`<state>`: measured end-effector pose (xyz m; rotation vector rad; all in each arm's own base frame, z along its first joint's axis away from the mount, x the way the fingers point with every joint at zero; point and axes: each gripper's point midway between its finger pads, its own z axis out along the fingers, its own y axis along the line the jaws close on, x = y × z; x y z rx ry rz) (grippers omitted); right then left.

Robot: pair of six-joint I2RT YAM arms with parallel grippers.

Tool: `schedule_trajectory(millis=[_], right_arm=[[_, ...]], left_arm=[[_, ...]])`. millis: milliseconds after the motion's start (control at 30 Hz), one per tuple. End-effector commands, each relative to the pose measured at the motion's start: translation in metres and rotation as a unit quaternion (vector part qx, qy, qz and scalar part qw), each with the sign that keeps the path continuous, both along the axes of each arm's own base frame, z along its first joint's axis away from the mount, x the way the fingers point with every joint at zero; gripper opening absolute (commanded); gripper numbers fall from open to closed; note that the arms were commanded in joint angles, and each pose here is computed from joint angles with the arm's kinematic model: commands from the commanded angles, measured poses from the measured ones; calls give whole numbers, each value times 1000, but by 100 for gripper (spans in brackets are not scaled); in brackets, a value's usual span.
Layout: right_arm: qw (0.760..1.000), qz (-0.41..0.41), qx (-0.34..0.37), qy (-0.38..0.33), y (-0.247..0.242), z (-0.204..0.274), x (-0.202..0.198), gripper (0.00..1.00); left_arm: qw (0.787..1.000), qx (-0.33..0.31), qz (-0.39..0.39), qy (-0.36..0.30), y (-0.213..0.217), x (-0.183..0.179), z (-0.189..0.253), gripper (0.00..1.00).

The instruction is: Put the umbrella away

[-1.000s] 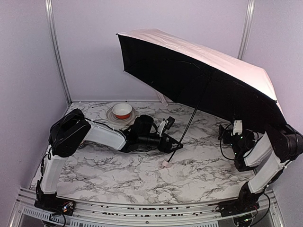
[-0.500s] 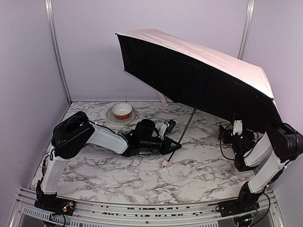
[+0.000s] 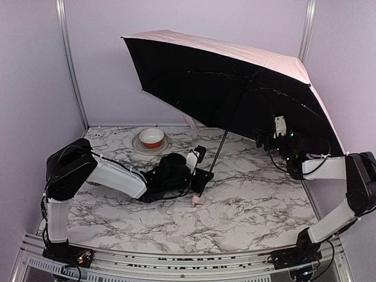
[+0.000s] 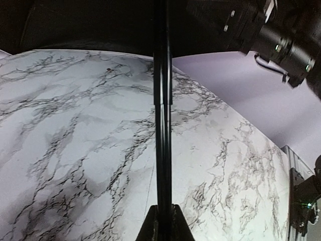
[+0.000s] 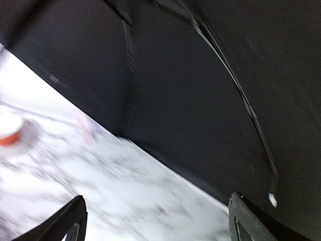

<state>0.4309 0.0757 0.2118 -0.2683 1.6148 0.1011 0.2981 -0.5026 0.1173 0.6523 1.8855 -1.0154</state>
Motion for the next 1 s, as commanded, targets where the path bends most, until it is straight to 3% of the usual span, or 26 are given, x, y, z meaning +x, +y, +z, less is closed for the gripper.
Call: schedule_trajectory(millis=[0,167,267,367,567,800,967], right_arm=[[975,174,102,96,85,15,-9,94],[929,303,210,31,154,90,-25,97],[914,307,264,40,164,98,-15,97],[913,286,287,48,166,94,-1,93],[913,248,317,59,166,86,19,73],[914,237,321,68,175,91,35,58],[910,239,330,79,179,91,41,39]], left_arm=[[992,-1,105,-73,25,19,36,0],[991,8,112,-69,31,17,29,0],[992,11,112,-66,31,16,25,0],[992,12,108,-66,29,13,23,0],[993,17,99,-68,28,10,21,0],[993,22,90,-73,27,7,19,0],[993,27,85,-82,26,5,20,0]])
